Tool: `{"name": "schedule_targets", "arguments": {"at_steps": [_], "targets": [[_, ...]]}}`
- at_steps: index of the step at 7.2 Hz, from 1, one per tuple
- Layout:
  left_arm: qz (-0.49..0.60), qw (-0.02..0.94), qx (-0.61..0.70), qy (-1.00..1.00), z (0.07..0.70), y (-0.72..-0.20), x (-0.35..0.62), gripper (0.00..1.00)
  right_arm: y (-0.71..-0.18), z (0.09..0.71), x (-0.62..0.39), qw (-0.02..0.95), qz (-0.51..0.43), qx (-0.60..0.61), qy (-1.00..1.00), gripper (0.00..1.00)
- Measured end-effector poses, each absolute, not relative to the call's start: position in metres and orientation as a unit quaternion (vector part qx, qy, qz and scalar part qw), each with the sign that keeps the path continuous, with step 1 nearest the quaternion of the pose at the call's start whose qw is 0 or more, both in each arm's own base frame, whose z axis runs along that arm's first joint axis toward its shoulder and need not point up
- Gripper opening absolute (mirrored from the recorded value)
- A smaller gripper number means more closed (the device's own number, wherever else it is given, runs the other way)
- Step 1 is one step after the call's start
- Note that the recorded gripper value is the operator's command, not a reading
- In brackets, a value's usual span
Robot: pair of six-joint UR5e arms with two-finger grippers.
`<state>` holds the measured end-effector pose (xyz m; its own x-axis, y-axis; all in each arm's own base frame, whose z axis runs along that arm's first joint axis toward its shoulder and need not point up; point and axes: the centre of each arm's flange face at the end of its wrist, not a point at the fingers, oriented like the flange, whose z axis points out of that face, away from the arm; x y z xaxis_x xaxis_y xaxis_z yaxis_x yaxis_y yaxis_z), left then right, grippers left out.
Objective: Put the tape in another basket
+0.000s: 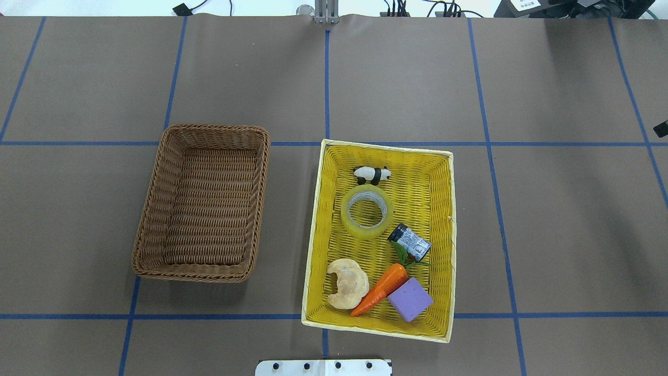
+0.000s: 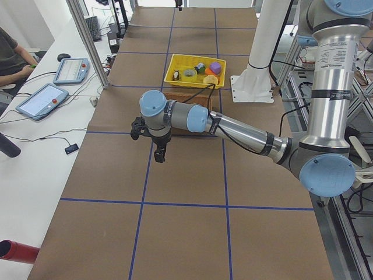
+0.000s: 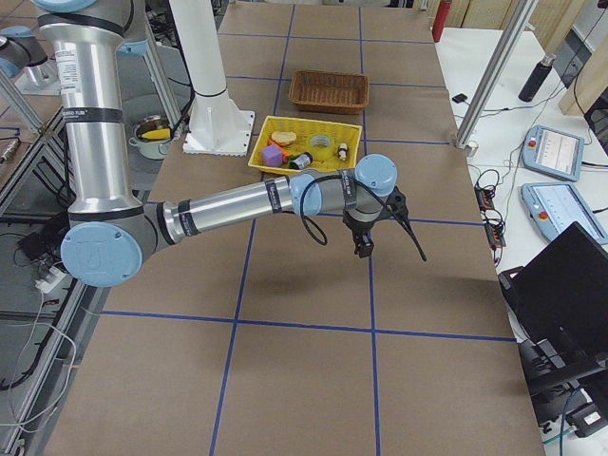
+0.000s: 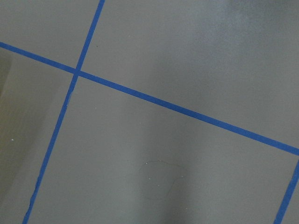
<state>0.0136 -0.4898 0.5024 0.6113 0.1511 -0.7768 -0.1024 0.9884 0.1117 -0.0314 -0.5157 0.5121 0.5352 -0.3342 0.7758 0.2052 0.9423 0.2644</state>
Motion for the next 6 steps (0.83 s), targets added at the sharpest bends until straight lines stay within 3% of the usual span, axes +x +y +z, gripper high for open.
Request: {"name": "schedule_targets", "arguments": {"at_steps": [3, 6], "targets": [[0.068, 0.897, 0.023, 0.436, 0.502, -0.489, 0.018, 0.98, -0.513, 0.492, -0.059, 0.87, -0.157, 0.082, -0.461, 1.0], [0.049, 0.896, 0.014, 0.44, 0.501, -0.484, 0.018, 0.98, -0.498, 0.451, -0.162, 0.873, -0.098, 0.071, -0.472, 1.0]]}}
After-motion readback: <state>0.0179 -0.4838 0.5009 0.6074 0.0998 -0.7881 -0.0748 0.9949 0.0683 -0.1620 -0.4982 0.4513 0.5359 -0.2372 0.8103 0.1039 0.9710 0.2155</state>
